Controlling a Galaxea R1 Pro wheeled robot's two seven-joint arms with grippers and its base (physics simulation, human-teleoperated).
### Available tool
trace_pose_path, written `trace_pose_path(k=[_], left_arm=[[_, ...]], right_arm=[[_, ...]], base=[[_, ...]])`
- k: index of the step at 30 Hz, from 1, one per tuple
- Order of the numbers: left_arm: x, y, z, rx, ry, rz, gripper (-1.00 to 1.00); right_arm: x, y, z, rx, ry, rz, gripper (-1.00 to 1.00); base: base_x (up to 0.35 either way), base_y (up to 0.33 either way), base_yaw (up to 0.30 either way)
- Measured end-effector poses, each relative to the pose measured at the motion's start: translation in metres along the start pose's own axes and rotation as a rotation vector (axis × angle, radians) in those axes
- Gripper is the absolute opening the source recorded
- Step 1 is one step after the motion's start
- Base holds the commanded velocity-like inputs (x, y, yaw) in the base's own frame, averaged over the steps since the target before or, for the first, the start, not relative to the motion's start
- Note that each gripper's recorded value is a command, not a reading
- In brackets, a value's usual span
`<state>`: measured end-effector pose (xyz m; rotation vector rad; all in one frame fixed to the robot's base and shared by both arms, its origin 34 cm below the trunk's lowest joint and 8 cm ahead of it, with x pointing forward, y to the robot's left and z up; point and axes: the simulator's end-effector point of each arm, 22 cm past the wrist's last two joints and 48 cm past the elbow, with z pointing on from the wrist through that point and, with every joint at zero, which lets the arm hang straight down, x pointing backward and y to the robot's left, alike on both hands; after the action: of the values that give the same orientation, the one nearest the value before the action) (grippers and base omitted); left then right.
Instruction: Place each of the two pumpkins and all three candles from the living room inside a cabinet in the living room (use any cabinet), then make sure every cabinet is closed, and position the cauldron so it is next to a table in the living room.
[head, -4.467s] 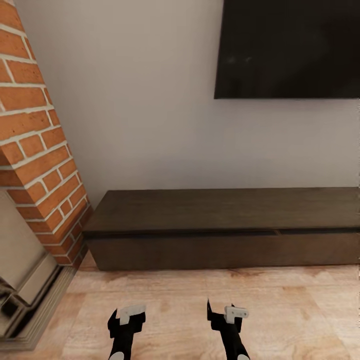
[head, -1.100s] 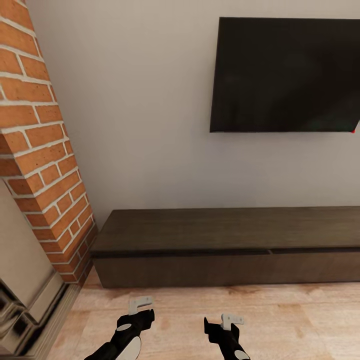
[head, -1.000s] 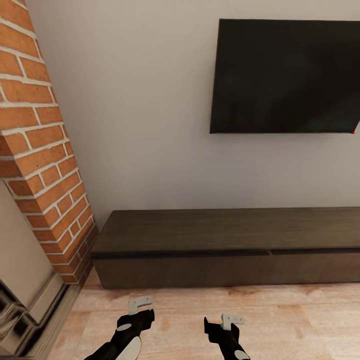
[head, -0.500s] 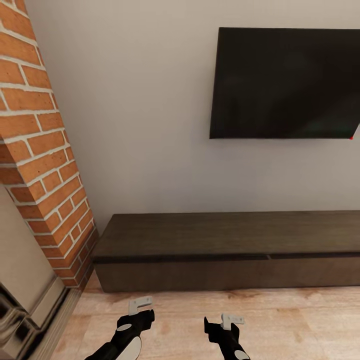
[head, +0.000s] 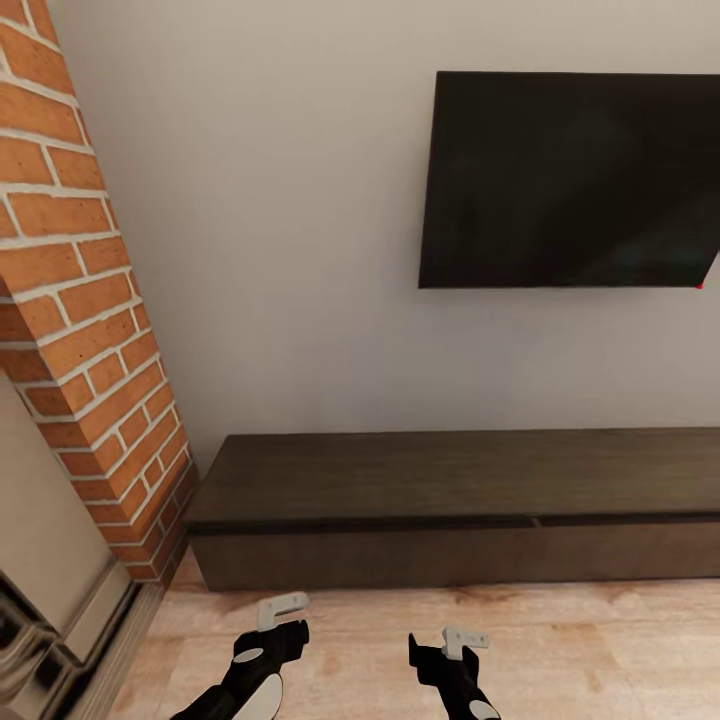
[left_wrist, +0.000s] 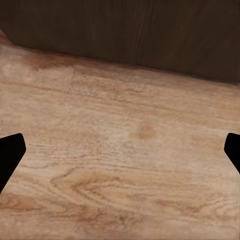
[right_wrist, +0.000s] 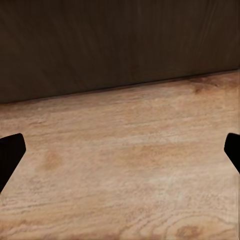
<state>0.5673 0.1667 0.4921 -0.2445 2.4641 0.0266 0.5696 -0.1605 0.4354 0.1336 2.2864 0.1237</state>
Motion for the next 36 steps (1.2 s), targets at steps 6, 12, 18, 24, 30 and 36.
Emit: trace_pose_path(k=[6, 12, 18, 24, 30, 36], left_arm=[[-0.009, -0.001, -0.008, 0.000, 0.000, 0.000, 1.00], [-0.017, -0.002, -0.017, 0.001, 0.001, 0.001, 1.00], [-0.026, -0.003, -0.025, 0.001, 0.001, 0.000, 1.00], [-0.035, -0.001, -0.033, -0.002, 0.001, -0.001, 1.00], [-0.024, 0.033, -0.028, -0.084, 0.052, -0.018, 1.00], [-0.032, 0.054, -0.031, -0.126, 0.067, -0.079, 1.00]], right_arm=[[-0.010, 0.001, -0.006, 0.001, 0.000, 0.000, 1.00], [-0.020, 0.002, -0.013, 0.001, 0.000, 0.000, 1.00], [-0.030, 0.004, -0.019, 0.001, 0.000, 0.000, 1.00], [-0.040, 0.004, -0.026, 0.003, 0.001, 0.000, 1.00], [-0.050, 0.005, -0.032, 0.004, 0.000, -0.001, 1.00], [-0.059, 0.005, -0.039, 0.007, -0.001, 0.001, 1.00]], base=[[0.000, 0.000, 0.000], [0.000, 0.000, 0.000], [0.000, 0.000, 0.000], [0.000, 0.000, 0.000], [0.000, 0.000, 0.000], [0.000, 0.000, 0.000]])
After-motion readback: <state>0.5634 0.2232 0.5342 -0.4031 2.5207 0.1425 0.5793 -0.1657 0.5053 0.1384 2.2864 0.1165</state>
